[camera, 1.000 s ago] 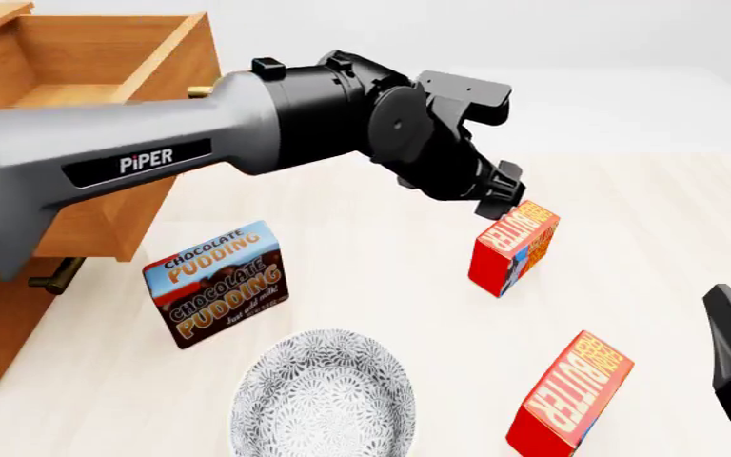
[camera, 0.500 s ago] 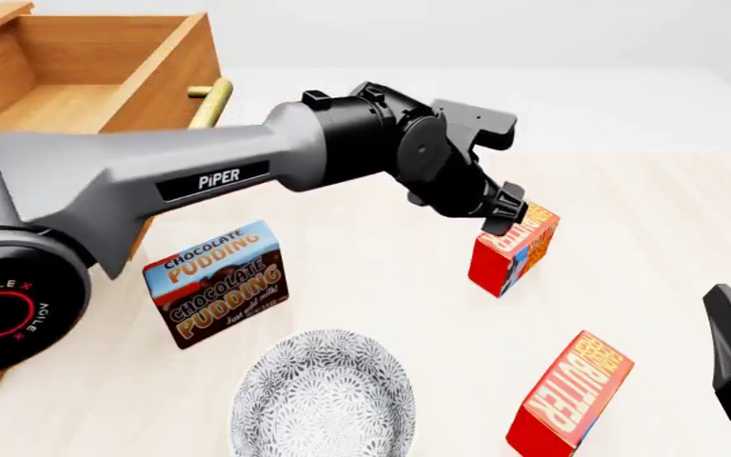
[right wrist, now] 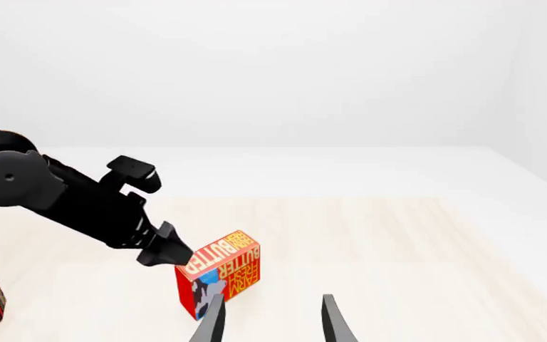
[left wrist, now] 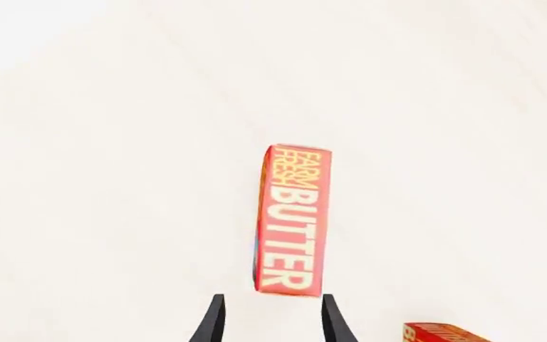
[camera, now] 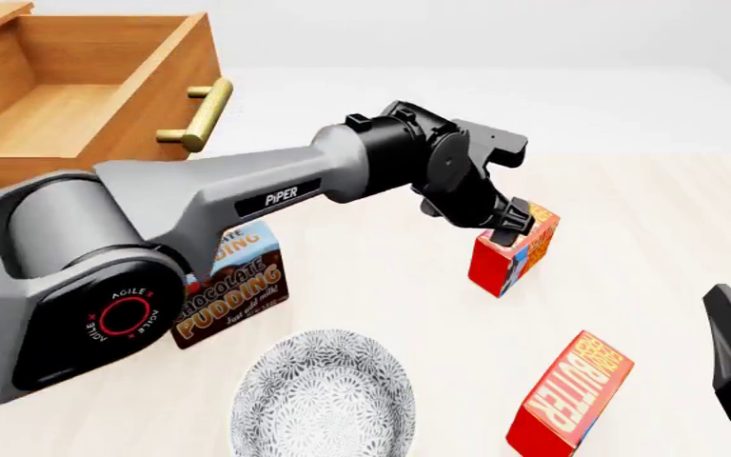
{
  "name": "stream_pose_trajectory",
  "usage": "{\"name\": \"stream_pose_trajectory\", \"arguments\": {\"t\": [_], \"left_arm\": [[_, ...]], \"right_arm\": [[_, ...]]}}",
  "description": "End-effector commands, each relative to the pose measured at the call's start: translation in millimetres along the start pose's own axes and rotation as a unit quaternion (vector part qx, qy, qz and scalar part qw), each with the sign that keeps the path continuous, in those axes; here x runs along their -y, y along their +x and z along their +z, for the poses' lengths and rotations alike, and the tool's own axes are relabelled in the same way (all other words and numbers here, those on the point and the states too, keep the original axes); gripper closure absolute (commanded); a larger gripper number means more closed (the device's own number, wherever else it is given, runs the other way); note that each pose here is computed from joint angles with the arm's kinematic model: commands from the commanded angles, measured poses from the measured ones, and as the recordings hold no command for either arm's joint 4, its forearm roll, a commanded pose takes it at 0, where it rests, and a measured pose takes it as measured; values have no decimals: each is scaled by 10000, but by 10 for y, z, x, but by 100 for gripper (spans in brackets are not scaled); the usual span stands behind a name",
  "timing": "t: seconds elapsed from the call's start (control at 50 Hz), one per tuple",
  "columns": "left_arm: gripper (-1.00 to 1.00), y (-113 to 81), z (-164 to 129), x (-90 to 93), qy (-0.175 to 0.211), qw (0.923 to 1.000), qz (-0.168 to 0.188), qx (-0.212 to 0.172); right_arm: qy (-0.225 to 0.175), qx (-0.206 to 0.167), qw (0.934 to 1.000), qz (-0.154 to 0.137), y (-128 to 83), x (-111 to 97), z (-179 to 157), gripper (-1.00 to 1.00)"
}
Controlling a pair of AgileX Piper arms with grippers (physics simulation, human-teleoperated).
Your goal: Put the butter at the front in the top drawer of the cabinet and close it.
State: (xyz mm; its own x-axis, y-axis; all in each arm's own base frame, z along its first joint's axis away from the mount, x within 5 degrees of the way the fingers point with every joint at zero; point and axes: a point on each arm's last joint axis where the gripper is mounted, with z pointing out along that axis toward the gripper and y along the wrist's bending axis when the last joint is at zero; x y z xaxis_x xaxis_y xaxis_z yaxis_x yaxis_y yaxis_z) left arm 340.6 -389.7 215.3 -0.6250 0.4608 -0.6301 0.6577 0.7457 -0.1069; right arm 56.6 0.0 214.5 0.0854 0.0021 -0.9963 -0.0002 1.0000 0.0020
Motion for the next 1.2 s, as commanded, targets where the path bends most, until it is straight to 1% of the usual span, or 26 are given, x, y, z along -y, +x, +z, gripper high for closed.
{"name": "stream_pose_trajectory", "arguments": {"t": [0.02, 0.18, 0.26, 0.36, 0.44, 0.64, 0.8, 0.84, 0.98, 1.16, 1.2], "left_arm": [[-100, 2, 194, 38, -1, 9999, 82, -144], [-100, 12, 295, 79, 10, 9996, 136, -228], [-100, 51, 368, 137, 37, 9995, 149, -284], [-100, 65, 390, 216, 78, 9993, 186, -309], [-100, 50, 412, 226, 79, 9992, 216, -327], [-100, 29, 508, 202, 52, 9989, 251, -391], [-100, 15, 583, 132, 6, 9988, 241, -434], [-100, 24, 641, 100, -18, 9985, 244, -484], [-100, 54, 761, 98, -28, 9983, 226, -545], [-100, 48, 902, 57, -60, 9978, 224, -619], [-100, 46, 926, 73, -54, 9977, 233, -630]], "right_arm": [[1, 1, 10000, -2, 2, 0, -1, -100], [-1, 1, 10000, -4, 2, 0, -1, -100], [0, 2, 10000, -3, 2, 0, -1, -100], [0, 0, 10000, -3, 2, 0, -1, -100], [0, 2, 10000, -3, 2, 0, -1, -100], [0, 0, 10000, -3, 2, 0, -1, -100], [-1, 1, 10000, -2, 2, 0, -1, -100], [0, 2, 10000, -2, 2, 0, -1, -100], [1, 1, 10000, -3, 2, 0, -1, -100], [0, 2, 10000, -4, 2, 0, -1, -100], [-1, 1, 10000, -3, 2, 0, -1, -100]]}}
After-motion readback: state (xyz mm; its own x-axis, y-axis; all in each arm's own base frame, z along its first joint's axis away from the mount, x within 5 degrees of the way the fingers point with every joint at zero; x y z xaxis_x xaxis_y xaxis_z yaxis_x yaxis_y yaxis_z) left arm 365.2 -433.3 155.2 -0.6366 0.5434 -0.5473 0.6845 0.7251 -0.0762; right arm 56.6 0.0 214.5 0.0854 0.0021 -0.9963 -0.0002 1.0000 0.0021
